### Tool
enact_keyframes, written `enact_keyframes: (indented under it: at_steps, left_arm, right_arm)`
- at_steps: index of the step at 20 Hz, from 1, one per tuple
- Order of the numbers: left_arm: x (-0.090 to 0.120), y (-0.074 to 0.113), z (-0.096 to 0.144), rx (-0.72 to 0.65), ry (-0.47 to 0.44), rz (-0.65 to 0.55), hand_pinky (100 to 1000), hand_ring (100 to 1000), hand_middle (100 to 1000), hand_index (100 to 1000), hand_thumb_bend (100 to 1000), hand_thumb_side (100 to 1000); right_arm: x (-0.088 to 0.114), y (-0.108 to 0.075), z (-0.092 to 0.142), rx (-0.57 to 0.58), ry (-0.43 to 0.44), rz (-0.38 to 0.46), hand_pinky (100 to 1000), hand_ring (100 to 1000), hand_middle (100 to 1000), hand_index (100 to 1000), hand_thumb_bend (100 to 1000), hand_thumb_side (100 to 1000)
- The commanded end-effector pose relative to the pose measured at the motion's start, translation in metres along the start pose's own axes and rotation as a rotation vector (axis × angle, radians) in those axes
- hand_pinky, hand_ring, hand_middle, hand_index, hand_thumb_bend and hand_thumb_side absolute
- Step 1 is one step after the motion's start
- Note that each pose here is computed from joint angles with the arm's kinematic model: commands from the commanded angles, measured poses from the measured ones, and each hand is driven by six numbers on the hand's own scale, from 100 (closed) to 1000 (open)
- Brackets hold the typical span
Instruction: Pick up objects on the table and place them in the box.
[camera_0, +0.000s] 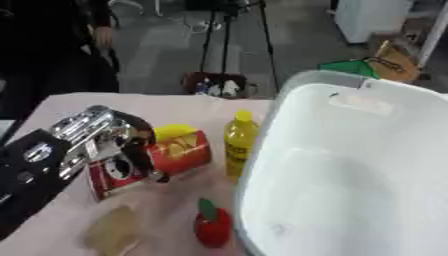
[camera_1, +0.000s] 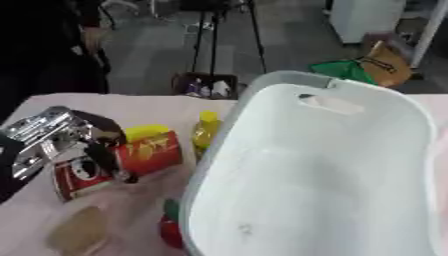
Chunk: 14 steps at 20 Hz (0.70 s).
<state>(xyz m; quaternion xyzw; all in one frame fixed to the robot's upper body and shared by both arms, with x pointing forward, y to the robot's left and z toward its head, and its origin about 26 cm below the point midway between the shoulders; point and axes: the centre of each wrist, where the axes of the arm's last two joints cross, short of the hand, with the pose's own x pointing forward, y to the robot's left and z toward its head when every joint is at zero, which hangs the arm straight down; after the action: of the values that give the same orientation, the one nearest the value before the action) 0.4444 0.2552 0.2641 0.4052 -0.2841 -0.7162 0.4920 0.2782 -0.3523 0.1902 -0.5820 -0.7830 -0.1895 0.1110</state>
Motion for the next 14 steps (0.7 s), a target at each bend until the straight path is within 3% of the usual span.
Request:
enact_keyframes:
  at_steps: [1, 11, 14]
  left_arm:
    - [-0.02, 0.014, 0.016, 0.046, 0.054, 0.007, 671, 612, 520, 676, 310, 723]
    - [-0.029, 0.025, 0.037, 0.115, 0.083, 0.045, 661, 606, 517, 673, 279, 760]
    - [-0.031, 0.032, 0.046, 0.147, 0.091, 0.053, 659, 604, 520, 671, 310, 743]
  right_arm:
    - [0.002, -0.002, -0.011, -0.017, -0.037, -0.008, 717, 535, 553, 694, 100, 708]
    - [0.002, -0.002, -0.011, -0.016, -0.04, -0.006, 716, 537, 554, 694, 100, 709]
    - [0.001, -0.003, -0.011, -0.014, -0.041, -0.003, 716, 538, 554, 694, 100, 708]
